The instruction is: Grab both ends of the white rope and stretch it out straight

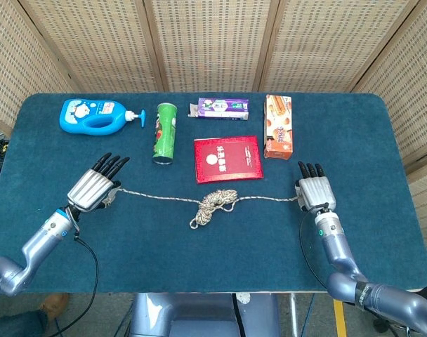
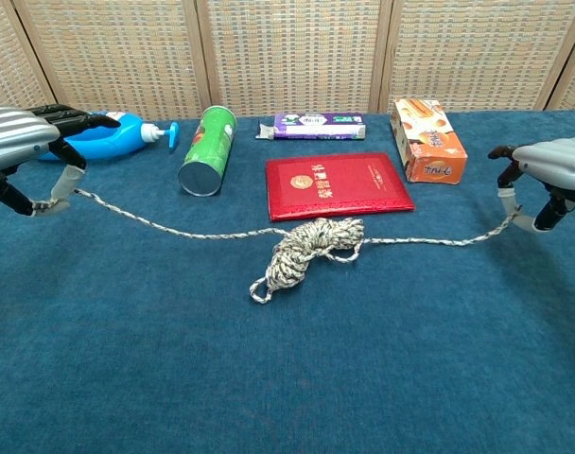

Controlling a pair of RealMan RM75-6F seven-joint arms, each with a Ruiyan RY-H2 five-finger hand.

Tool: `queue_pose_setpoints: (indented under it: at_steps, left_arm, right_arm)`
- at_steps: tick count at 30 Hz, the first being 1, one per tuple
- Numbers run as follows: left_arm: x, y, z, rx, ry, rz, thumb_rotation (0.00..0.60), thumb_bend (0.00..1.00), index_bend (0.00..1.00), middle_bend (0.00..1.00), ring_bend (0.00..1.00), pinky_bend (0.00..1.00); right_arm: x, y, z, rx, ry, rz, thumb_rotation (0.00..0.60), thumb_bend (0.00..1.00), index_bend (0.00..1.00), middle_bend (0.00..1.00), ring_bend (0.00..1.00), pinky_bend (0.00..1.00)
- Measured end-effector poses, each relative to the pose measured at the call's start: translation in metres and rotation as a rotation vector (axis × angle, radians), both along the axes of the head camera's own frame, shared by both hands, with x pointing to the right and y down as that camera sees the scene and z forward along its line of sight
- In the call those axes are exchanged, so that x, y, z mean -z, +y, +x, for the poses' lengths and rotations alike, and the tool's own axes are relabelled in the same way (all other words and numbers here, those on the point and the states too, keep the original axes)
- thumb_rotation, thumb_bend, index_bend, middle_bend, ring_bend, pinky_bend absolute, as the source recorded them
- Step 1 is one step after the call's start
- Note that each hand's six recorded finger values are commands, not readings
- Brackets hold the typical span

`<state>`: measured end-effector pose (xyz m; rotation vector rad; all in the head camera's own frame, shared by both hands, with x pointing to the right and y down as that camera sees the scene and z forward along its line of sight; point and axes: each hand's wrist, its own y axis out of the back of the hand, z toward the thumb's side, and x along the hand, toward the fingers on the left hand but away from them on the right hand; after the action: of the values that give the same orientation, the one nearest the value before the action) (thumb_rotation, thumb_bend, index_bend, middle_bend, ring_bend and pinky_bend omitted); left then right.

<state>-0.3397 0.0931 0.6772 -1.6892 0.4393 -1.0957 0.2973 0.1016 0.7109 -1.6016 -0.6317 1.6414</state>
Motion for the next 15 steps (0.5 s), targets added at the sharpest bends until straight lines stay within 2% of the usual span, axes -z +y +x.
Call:
queue_pose_setpoints:
  at_steps: [1,3,9,15]
  left_arm:
    - [0.002,0.0,-0.001,0.013,0.014,-0.002,0.6,0.0,0.0,0.0,0.0,0.0]
    - [0.01,-0.001,-0.004,0.049,0.053,-0.002,0.6,0.0,0.0,0.0,0.0,0.0]
    - [0.042,0.002,-0.028,0.175,0.134,0.03,0.6,0.0,0.0,0.0,0.0,0.0]
    - [0.066,0.021,-0.068,0.343,0.15,0.045,0.6,0.0,0.0,0.0,0.0,0.0]
  right_arm:
    - [0.002,0.0,-0.001,-0.003,-0.011,0.005,0.6,0.07,0.03,0.0,0.0,0.0]
    - [0.009,-0.001,-0.002,-0.005,-0.035,0.026,0.6,0.04,0.0,0.0,0.0,0.0]
    - [0.04,-0.003,0.004,-0.008,-0.111,0.138,0.6,0.04,0.0,0.0,0.0,0.0]
    - [0.067,0.01,0.023,-0.028,-0.188,0.236,0.6,0.01,0.0,0.0,0.0,0.0]
